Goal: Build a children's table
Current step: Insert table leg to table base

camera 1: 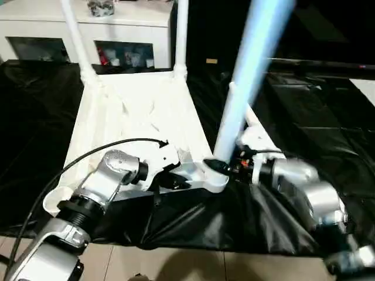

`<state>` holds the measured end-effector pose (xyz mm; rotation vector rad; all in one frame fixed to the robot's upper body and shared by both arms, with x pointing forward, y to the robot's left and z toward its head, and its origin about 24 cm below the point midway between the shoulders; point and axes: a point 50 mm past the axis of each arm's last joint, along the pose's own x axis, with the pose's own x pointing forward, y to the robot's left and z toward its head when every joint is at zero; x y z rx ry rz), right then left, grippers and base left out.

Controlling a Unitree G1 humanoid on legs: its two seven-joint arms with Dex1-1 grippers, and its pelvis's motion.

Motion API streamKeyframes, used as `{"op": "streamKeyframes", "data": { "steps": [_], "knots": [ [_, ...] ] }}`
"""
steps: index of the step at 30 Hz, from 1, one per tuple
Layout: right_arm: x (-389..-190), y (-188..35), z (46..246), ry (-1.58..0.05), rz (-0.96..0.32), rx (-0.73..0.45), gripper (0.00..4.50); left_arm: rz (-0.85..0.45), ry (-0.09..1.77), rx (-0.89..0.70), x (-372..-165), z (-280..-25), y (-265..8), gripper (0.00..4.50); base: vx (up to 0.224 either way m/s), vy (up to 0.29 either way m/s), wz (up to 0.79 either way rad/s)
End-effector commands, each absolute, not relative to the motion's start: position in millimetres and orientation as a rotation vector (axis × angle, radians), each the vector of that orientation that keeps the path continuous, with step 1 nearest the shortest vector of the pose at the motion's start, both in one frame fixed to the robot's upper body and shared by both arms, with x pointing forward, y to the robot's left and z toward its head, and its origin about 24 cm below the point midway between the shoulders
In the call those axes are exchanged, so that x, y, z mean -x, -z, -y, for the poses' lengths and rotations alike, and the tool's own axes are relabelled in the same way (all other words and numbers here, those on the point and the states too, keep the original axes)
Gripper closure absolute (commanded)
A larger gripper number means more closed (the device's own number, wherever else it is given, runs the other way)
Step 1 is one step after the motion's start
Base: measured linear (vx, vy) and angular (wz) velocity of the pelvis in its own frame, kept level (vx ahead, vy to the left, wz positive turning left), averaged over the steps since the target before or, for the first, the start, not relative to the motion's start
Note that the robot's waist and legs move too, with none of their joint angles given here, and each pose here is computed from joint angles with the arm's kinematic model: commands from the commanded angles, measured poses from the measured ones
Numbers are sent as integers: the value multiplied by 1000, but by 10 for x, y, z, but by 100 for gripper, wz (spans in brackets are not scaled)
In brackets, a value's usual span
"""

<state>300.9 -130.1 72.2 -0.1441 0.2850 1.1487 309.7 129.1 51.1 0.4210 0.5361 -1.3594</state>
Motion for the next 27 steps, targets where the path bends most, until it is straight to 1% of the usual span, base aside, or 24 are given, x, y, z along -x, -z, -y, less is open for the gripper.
{"op": "streamKeyframes", "data": {
  "steps": [1,6,10,15,16,18,19,20,23,24,25,27],
  "knots": [
    [-2884,-462,1279,-1225,-431,147,261,-529,1348,-475,-3149,-1326,-596,450,0,0,0],
    [-2806,-411,1290,-1334,-442,133,261,-530,1401,-508,-3138,-1361,-631,450,0,0,0],
    [-2748,-358,1308,-1396,-453,151,261,-537,1414,-517,-3149,-1391,-651,450,0,0,0],
    [-2776,-337,1287,-1368,-453,133,261,-542,1395,-520,-3160,-1415,-655,450,0,0,0],
    [-2823,-336,1271,-1324,-442,116,261,-531,1372,-510,-3176,-1415,-665,450,0,0,0],
    [-2997,-322,1252,-1140,-406,98,261,-490,1271,-480,-3249,-1386,-706,450,0,0,0],
    [-3121,-306,1247,-994,-386,91,261,-467,1192,-471,-3302,-1367,-743,450,0,0,0],
    [-3121,-306,1247,-994,-386,91,261,-467,1192,-471,-3302,-1367,-743,450,-54,-7,-7],
    [-3224,-289,1226,-862,-384,55,261,-461,1112,-472,-3331,-1353,-782,450,-54,6,-12],
    [-3285,-274,1200,-778,-391,22,261,-460,1054,-465,-3346,-1338,-810,450,0,0,0],
    [-3368,-236,1149,-653,-418,-23,261,-455,969,-430,-3356,-1279,-856,450,0,0,0],
    [-3420,-195,1085,-560,-448,-48,261,-444,901,-403,-3352,-1197,-890,450,0,0,0]
  ]
}}
